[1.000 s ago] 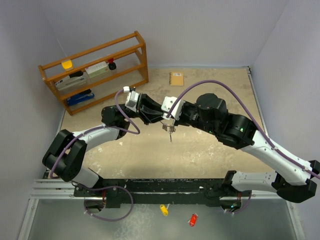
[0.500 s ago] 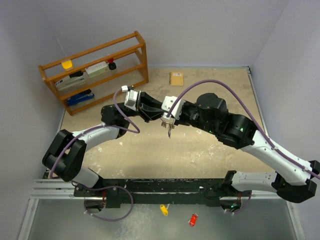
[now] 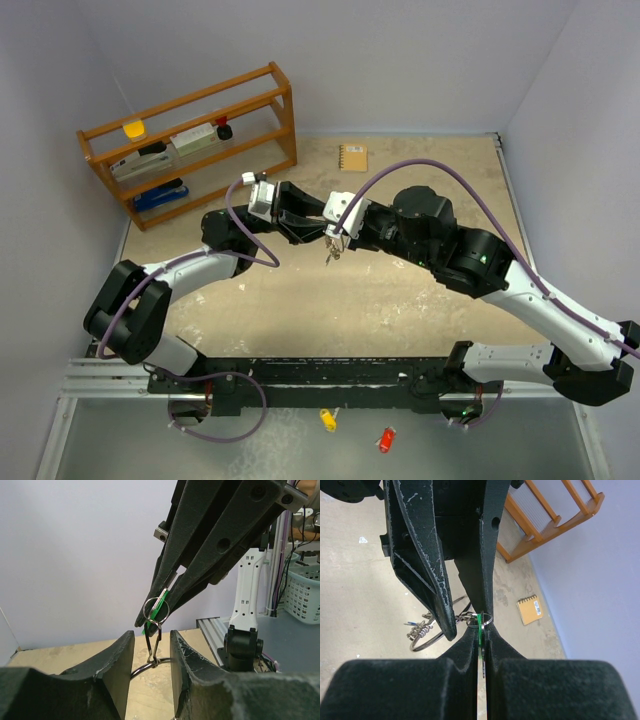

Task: Remove the keys from the keyring

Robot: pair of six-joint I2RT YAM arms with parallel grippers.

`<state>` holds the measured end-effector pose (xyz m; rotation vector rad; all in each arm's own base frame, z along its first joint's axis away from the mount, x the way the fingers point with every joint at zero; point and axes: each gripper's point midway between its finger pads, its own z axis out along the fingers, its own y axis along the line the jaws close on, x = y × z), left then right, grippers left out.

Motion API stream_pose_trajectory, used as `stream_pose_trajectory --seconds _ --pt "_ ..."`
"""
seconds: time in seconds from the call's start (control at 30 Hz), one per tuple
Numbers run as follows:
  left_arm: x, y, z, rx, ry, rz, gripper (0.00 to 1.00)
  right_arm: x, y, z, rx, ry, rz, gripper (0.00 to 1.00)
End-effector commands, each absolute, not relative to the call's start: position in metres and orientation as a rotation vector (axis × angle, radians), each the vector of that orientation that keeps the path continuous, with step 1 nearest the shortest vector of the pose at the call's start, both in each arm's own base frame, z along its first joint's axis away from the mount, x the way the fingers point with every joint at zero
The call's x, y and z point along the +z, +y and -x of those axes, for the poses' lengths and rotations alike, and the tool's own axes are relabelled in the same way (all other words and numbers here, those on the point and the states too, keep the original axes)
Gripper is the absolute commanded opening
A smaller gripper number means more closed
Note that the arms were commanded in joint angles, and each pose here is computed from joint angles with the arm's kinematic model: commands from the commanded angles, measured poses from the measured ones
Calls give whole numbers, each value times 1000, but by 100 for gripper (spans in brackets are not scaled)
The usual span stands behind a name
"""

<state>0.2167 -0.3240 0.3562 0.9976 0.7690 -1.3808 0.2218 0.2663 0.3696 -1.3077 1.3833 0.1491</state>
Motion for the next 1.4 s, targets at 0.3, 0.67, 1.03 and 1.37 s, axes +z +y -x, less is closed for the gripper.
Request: stream_pose_trajectory --seconds 0.3,0.67,1.03,1.37 --pt "367 -320 -215 -1345 714 -1005 29 402 262 -223 152 1309 1215 0" --pt "364 -322 -219 -1348 725 -1006 24 403 263 -223 155 1307 1211 0" --pt "363 -323 -220 -1348 726 -1007 14 403 265 -224 159 1305 1213 0" --pt "366 -322 -217 -1347 709 -1003 0 402 263 -224 153 1307 1206 0"
